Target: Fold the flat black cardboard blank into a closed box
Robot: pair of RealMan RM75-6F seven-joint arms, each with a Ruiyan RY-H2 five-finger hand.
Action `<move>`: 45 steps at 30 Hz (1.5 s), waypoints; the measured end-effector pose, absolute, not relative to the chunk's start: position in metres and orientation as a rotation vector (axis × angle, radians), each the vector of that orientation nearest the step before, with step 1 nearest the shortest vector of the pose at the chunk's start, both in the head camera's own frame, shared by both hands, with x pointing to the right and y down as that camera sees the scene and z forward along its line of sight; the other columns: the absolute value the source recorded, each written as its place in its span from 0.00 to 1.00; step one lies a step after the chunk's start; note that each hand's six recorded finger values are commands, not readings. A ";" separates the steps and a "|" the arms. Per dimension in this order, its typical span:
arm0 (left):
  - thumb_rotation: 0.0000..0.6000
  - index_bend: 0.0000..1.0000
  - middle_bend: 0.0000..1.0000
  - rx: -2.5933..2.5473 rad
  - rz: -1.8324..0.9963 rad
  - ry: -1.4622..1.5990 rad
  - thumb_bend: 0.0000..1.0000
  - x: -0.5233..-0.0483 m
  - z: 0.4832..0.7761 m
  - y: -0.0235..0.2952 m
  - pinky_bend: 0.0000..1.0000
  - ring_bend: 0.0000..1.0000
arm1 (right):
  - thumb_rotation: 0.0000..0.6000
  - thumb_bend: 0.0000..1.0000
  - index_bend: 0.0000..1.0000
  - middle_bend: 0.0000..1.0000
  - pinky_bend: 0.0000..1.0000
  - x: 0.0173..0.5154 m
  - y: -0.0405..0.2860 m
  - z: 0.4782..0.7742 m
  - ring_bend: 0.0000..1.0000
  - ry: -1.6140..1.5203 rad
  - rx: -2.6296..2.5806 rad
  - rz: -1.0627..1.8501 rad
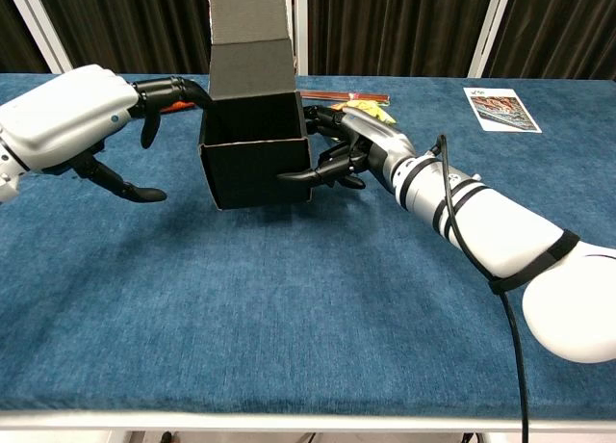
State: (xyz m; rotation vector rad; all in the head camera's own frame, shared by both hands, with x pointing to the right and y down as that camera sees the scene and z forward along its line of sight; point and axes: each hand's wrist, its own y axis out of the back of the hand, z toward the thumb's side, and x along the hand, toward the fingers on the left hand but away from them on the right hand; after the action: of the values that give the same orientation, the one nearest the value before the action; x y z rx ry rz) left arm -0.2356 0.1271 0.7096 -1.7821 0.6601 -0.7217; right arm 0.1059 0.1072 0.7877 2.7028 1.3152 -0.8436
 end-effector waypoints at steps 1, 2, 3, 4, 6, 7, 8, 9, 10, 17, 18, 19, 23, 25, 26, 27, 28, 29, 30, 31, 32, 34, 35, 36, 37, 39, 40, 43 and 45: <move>1.00 0.10 0.11 -1.784 -0.724 0.673 0.03 -0.237 0.709 0.126 0.85 0.55 | 1.00 0.33 0.36 0.42 1.00 0.106 0.106 0.788 0.71 1.318 2.701 -0.845; 0.99 0.10 0.10 -1.784 -0.728 0.694 0.02 -0.239 0.708 0.125 0.85 0.55 | 1.00 0.33 0.36 0.41 1.00 0.105 0.105 0.788 0.71 1.322 2.697 -0.848; 0.98 0.09 0.10 -1.784 -0.732 0.709 0.02 -0.240 0.707 0.124 0.85 0.55 | 1.00 0.33 0.35 0.40 1.00 0.105 0.104 0.789 0.71 1.325 2.695 -0.851; 0.97 0.09 0.10 -1.784 -0.736 0.724 0.02 -0.242 0.706 0.123 0.85 0.55 | 1.00 0.32 0.34 0.39 1.00 0.105 0.103 0.789 0.71 1.329 2.692 -0.856; 0.95 0.09 0.09 -1.783 -0.744 0.759 0.02 -0.247 0.703 0.121 0.85 0.55 | 1.00 0.30 0.29 0.35 1.00 0.103 0.100 0.790 0.70 1.337 2.684 -0.864; 0.94 0.09 0.09 -1.784 -0.748 0.772 0.02 -0.248 0.703 0.120 0.85 0.55 | 1.00 0.28 0.25 0.32 1.00 0.101 0.098 0.790 0.69 1.337 2.684 -0.869; 0.94 0.09 0.09 -1.791 -0.752 0.788 0.01 -0.250 0.702 0.120 0.85 0.55 | 1.00 0.25 0.19 0.29 1.00 0.099 0.097 0.791 0.68 1.332 2.685 -0.877; 0.93 0.09 0.09 -1.799 -0.756 0.801 0.01 -0.251 0.702 0.120 0.85 0.55 | 1.00 0.23 0.15 0.27 1.00 0.098 0.097 0.792 0.68 1.326 2.685 -0.883; 0.92 0.09 0.09 -1.811 -0.759 0.816 0.01 -0.252 0.702 0.120 0.85 0.56 | 1.00 0.21 0.09 0.23 1.00 0.096 0.096 0.792 0.67 1.319 2.686 -0.889; 0.86 0.09 0.09 -1.919 -0.800 0.926 0.01 -0.259 0.702 0.125 0.85 0.56 | 1.00 0.13 0.00 0.09 1.00 0.090 0.101 0.796 0.63 1.238 2.701 -0.953; 0.85 0.09 0.09 -1.928 -0.806 0.933 0.01 -0.259 0.703 0.125 0.85 0.56 | 1.00 0.13 0.00 0.08 1.00 0.090 0.103 0.796 0.63 1.231 2.702 -0.956; 0.83 0.09 0.09 -1.937 -0.813 0.940 0.01 -0.260 0.703 0.126 0.85 0.56 | 1.00 0.13 0.00 0.08 1.00 0.091 0.104 0.796 0.63 1.225 2.702 -0.957; 0.79 0.09 0.08 -1.982 -0.836 0.973 0.01 -0.260 0.705 0.128 0.86 0.57 | 1.00 0.12 0.00 0.08 1.00 0.094 0.112 0.792 0.63 1.188 2.715 -0.955; 0.77 0.08 0.08 -2.007 -0.847 0.993 0.01 -0.260 0.706 0.129 0.86 0.58 | 1.00 0.12 0.00 0.08 1.00 0.096 0.115 0.789 0.63 1.173 2.720 -0.952; 0.77 0.08 0.08 -2.021 -0.853 1.004 0.01 -0.260 0.706 0.130 0.86 0.58 | 1.00 0.12 0.00 0.08 1.00 0.098 0.117 0.787 0.63 1.164 2.725 -0.954; 0.76 0.08 0.08 -2.040 -0.863 1.020 0.01 -0.259 0.707 0.130 0.86 0.58 | 1.00 0.12 0.00 0.09 1.00 0.099 0.118 0.785 0.63 1.156 2.728 -0.954; 0.75 0.08 0.07 -2.055 -0.870 1.031 0.01 -0.259 0.707 0.131 0.86 0.59 | 1.00 0.12 0.00 0.09 1.00 0.100 0.120 0.784 0.63 1.150 2.729 -0.954; 0.74 0.07 0.07 -2.074 -0.881 1.045 0.01 -0.259 0.708 0.131 0.86 0.59 | 1.00 0.12 0.00 0.09 1.00 0.102 0.122 0.782 0.63 1.142 2.731 -0.955; 0.73 0.07 0.07 -2.089 -0.891 1.054 0.01 -0.258 0.709 0.132 0.86 0.59 | 1.00 0.12 0.00 0.09 1.00 0.103 0.123 0.781 0.63 1.136 2.734 -0.958; 0.70 0.07 0.06 -2.104 -0.901 1.064 0.01 -0.258 0.710 0.132 0.86 0.59 | 1.00 0.12 0.00 0.09 1.00 0.104 0.124 0.780 0.62 1.131 2.737 -0.961; 0.69 0.06 0.06 -2.125 -0.917 1.074 0.01 -0.258 0.712 0.133 0.86 0.59 | 1.00 0.12 0.00 0.09 1.00 0.106 0.126 0.778 0.62 1.126 2.740 -0.963; 0.63 0.05 0.04 -2.156 -0.943 1.087 0.01 -0.259 0.715 0.135 0.86 0.59 | 1.00 0.12 0.00 0.08 1.00 0.110 0.127 0.775 0.62 1.132 2.742 -0.959; 0.61 0.04 0.03 -2.177 -0.964 1.093 0.01 -0.259 0.718 0.136 0.86 0.59 | 1.00 0.12 0.00 0.09 1.00 0.114 0.126 0.772 0.62 1.147 2.743 -0.952; 0.61 0.03 0.02 -2.193 -0.982 1.095 0.02 -0.260 0.720 0.137 0.86 0.59 | 1.00 0.12 0.00 0.09 1.00 0.116 0.125 0.768 0.62 1.160 2.746 -0.945; 0.65 0.03 0.02 -2.208 -1.000 1.098 0.02 -0.261 0.723 0.138 0.86 0.59 | 1.00 0.12 0.00 0.09 1.00 0.120 0.123 0.765 0.62 1.176 2.752 -0.937; 0.75 0.02 0.01 -2.259 -1.050 1.117 0.02 -0.263 0.730 0.141 0.86 0.59 | 1.00 0.12 0.00 0.10 1.00 0.129 0.119 0.754 0.62 1.213 2.773 -0.921; 0.82 0.02 0.01 -2.272 -1.061 1.124 0.02 -0.264 0.732 0.141 0.86 0.59 | 1.00 0.12 0.00 0.11 1.00 0.133 0.117 0.748 0.62 1.228 2.783 -0.914; 0.96 0.00 0.00 -2.343 -1.113 1.151 0.02 -0.266 0.742 0.142 0.86 0.59 | 1.00 0.12 0.00 0.12 1.00 0.146 0.109 0.726 0.62 1.278 2.822 -0.884; 1.00 0.00 0.00 -2.391 -1.145 1.162 0.02 -0.266 0.750 0.140 0.86 0.59 | 1.00 0.12 0.00 0.12 1.00 0.155 0.102 0.707 0.62 1.316 2.854 -0.860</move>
State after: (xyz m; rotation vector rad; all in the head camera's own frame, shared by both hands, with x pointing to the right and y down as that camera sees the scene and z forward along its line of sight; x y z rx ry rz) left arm -0.2664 0.1405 0.7499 -2.3907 1.1618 -1.1454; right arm 0.1548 0.1021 0.7071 2.8536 1.3160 -0.8598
